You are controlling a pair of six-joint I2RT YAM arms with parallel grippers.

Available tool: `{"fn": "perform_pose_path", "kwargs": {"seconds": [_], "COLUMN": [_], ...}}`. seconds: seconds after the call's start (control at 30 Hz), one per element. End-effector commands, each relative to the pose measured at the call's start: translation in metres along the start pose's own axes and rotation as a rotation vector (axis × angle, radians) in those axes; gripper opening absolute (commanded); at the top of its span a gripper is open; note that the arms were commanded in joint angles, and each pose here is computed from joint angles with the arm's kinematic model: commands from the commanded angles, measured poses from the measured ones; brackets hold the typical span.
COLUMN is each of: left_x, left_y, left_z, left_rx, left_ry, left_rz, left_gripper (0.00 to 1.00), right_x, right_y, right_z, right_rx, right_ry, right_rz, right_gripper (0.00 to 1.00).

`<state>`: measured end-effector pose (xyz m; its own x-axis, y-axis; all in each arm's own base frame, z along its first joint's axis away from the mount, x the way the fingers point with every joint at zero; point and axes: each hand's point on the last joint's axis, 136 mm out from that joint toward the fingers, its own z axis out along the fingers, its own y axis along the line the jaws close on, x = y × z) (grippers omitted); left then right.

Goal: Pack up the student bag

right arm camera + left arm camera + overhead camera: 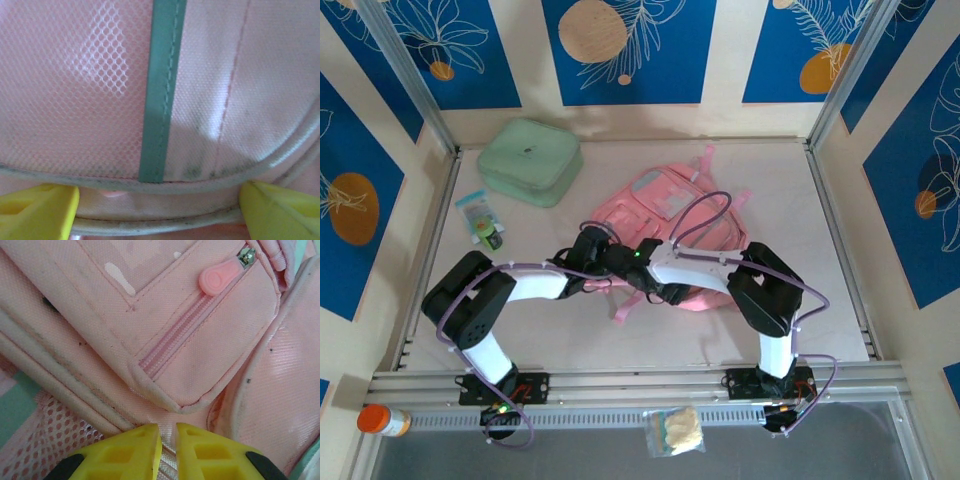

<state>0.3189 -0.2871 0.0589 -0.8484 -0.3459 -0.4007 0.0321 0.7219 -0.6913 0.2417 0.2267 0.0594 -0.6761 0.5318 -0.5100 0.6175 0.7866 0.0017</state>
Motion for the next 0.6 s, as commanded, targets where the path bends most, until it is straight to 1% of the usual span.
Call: {"fn": "perform_pose_path", "kwargs": {"seconds": [0.0, 0.13, 0.2, 0.33, 0.43, 0.5, 0.57], "left_x": [0.027, 0.028, 0.029, 0.028, 0.025, 0.024, 0.023], "left_y": [0.069, 0.072, 0.074, 0.073, 0.070, 0.069, 0.068], "left_z": [0.001, 0.003, 0.002, 0.001, -0.001, -0.003, -0.004], "left_rx": [-0.234, -0.238, -0.239, -0.238, -0.232, -0.233, -0.235], "left_ry": [0.049, 0.055, 0.052, 0.050, 0.045, 0.037, 0.035], "left_rz": [-0.050, -0.051, -0.056, -0.053, -0.047, -0.046, -0.043], "left_gripper": [0.19, 0.19, 0.20, 0.20, 0.20, 0.21, 0.21], "right_x": [-0.010, -0.017, -0.019, -0.024, -0.020, -0.010, -0.006], "right_y": [-0.056, -0.074, -0.079, -0.084, -0.072, -0.043, -0.033], "right_z": [-0.007, -0.007, -0.006, -0.020, -0.025, -0.026, -0.030], "right_rx": [0.174, 0.168, 0.158, 0.174, 0.124, 0.001, -0.045], "right_ry": [-0.089, -0.087, -0.078, -0.116, -0.105, -0.056, -0.026], "right_rz": [-0.076, -0.081, -0.095, -0.156, -0.183, -0.217, -0.167], "right_gripper": [0.84, 0.82, 0.79, 0.74, 0.73, 0.73, 0.76]}}
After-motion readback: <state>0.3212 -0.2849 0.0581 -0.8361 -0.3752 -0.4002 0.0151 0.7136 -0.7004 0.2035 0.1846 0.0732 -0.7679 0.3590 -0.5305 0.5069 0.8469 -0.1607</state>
